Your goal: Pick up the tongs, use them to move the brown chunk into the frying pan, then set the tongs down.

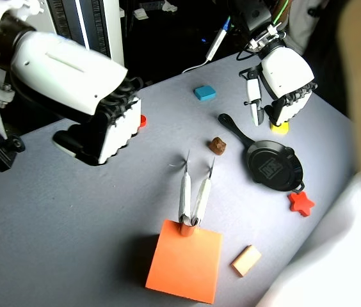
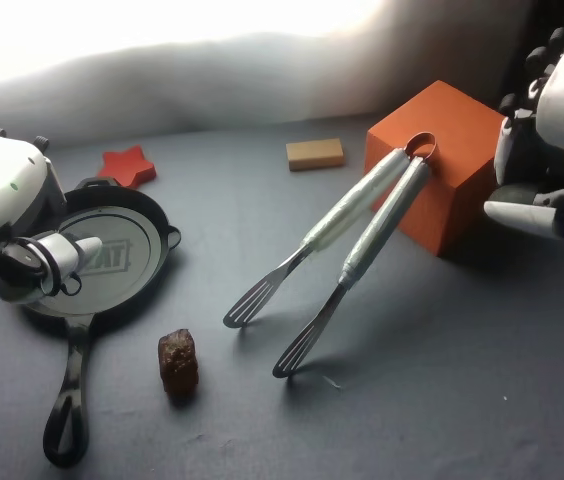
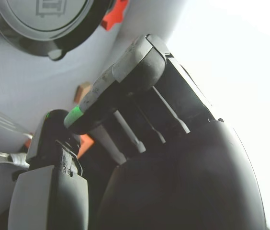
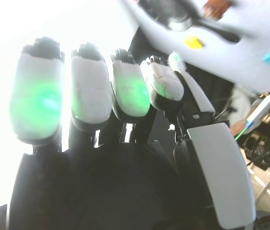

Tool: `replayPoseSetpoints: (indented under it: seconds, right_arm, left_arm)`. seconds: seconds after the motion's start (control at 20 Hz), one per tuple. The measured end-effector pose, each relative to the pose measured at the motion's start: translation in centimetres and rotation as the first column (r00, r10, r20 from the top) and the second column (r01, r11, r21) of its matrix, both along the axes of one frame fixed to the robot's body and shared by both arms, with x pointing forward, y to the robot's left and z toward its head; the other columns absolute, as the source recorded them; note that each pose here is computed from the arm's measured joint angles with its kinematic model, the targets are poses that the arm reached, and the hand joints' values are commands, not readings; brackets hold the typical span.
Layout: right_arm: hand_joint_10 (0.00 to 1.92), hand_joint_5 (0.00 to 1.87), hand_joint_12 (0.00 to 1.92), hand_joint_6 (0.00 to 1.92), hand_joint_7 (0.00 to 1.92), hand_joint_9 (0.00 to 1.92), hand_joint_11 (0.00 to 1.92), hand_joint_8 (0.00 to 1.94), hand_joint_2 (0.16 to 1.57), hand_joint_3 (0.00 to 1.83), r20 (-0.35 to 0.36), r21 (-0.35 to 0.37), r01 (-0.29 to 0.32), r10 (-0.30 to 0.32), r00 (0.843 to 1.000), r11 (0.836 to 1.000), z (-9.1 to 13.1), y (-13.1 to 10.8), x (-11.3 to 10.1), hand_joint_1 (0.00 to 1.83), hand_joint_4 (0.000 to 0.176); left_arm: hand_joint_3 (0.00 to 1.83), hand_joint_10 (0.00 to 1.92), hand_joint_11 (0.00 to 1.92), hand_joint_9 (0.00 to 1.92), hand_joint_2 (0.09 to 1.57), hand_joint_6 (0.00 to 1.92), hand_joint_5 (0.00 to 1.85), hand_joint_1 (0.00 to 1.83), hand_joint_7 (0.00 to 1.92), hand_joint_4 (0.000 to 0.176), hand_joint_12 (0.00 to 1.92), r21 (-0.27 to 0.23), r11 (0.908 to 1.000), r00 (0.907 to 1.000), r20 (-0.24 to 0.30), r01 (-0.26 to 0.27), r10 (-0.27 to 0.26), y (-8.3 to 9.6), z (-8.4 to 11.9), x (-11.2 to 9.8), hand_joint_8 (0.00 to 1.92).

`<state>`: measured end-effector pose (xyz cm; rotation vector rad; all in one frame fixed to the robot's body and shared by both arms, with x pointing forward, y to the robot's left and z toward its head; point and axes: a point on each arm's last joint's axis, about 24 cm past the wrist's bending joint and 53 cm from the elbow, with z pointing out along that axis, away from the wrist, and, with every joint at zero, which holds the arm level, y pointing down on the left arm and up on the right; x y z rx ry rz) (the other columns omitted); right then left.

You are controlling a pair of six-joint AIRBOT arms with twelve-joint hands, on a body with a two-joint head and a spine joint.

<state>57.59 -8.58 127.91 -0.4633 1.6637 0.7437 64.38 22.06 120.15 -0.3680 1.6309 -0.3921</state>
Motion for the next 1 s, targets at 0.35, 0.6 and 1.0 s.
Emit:
replayPoseSetpoints:
  seconds: [0.35,0.6,1.0]
  right_arm:
    - [0.01,0.02,0.17,0.01,0.06,0.05,0.00,0.00,0.94,0.01,0.038,-0.125,-0.029,0.034,0.999,0.992,-2.4,0.7,0.0,0.70,0.000]
    - [0.00,0.01,0.10,0.00,0.04,0.04,0.00,0.00,0.85,0.00,0.031,-0.135,-0.075,0.080,0.996,0.988,-2.9,3.2,1.2,0.86,0.000]
    - [0.00,0.00,0.00,0.00,0.00,0.00,0.00,0.00,0.80,0.00,-0.067,-0.182,-0.112,0.101,0.993,0.977,-3.9,6.0,5.0,1.02,0.000]
  left_arm:
    - [0.01,0.19,0.00,0.33,1.32,0.02,0.28,0.21,0.37,0.000,1.25,-0.044,0.9988,0.9995,0.021,-0.021,0.022,0.4,0.6,0.0,0.00]
    - [0.00,0.06,0.00,0.33,1.32,0.00,0.31,0.21,0.32,0.000,1.13,-0.041,0.9991,1.0000,0.003,-0.006,0.006,-0.2,0.2,-0.4,0.00]
    - [0.00,0.03,0.00,0.31,1.33,0.01,0.27,0.19,0.28,0.000,1.08,-0.066,0.9975,0.9997,-0.008,-0.025,0.025,0.0,0.4,-0.4,0.01]
